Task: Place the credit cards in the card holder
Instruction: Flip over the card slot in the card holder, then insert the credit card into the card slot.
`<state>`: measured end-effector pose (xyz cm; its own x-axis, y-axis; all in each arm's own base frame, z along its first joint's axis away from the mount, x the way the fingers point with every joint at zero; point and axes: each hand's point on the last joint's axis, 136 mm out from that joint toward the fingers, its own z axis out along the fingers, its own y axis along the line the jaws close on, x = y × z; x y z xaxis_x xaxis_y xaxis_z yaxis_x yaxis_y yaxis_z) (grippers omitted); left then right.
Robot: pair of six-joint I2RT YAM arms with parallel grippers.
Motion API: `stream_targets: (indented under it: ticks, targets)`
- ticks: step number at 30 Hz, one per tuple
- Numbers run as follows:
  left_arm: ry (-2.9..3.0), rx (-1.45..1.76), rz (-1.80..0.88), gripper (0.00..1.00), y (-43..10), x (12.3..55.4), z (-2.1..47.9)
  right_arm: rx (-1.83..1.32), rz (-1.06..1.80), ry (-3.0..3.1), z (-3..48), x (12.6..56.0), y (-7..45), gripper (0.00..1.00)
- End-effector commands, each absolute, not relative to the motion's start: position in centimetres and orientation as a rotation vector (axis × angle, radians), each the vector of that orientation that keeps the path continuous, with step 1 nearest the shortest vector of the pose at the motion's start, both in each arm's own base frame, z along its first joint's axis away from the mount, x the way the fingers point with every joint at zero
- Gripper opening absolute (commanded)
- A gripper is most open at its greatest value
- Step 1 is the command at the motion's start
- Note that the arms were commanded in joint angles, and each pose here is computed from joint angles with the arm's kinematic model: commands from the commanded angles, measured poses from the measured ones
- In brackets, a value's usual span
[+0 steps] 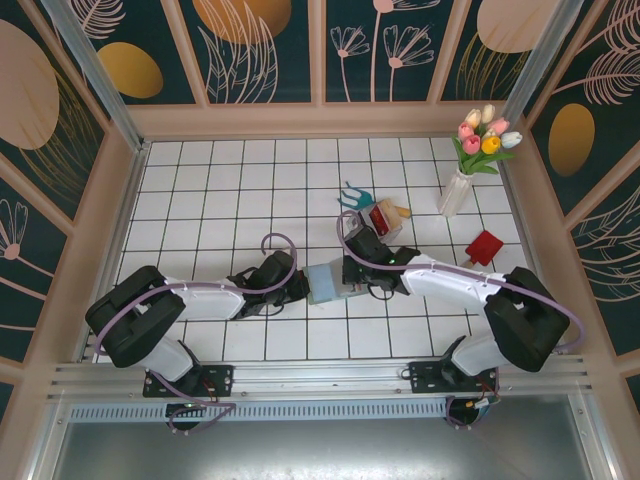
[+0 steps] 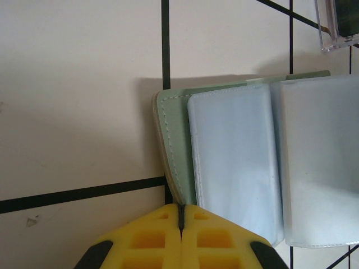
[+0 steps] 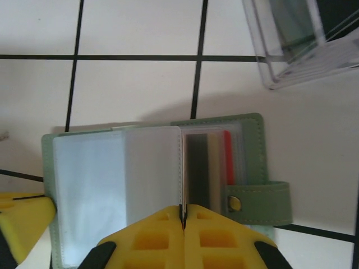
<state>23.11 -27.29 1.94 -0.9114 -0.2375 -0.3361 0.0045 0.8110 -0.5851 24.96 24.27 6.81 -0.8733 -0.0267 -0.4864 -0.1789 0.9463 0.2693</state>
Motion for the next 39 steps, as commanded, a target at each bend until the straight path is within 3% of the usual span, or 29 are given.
stream_targets:
  ticks: [1, 6, 12, 25, 39]
  targets:
    - [2.591, -0.151, -0.872, 0.0, -28.2, 23.3, 2.4, -0.132, 0.552, 2.576, 8.2, 25.4, 26.5, 0.0]
    - [2.585, -0.157, -0.869, 0.0, -28.1, 23.4, 2.4, -0.147, 0.736, 2.533, 9.8, 25.2, 28.8, 0.0]
    - [2.576, -0.157, -0.869, 0.0, -28.0, 23.4, 2.5, -0.176, 0.879, 2.582, 8.4, 24.1, 30.8, 0.0]
    - [2.586, -0.13, -0.81, 0.0, -27.2, 23.3, 2.0, -0.056, 0.958, 2.492, 8.8, 24.8, 25.7, 0.0]
    - [2.605, -0.1, -0.797, 0.0, -27.9, 23.7, 1.8, -0.072, 1.074, 2.473, 6.5, 24.7, 26.4, 0.0]
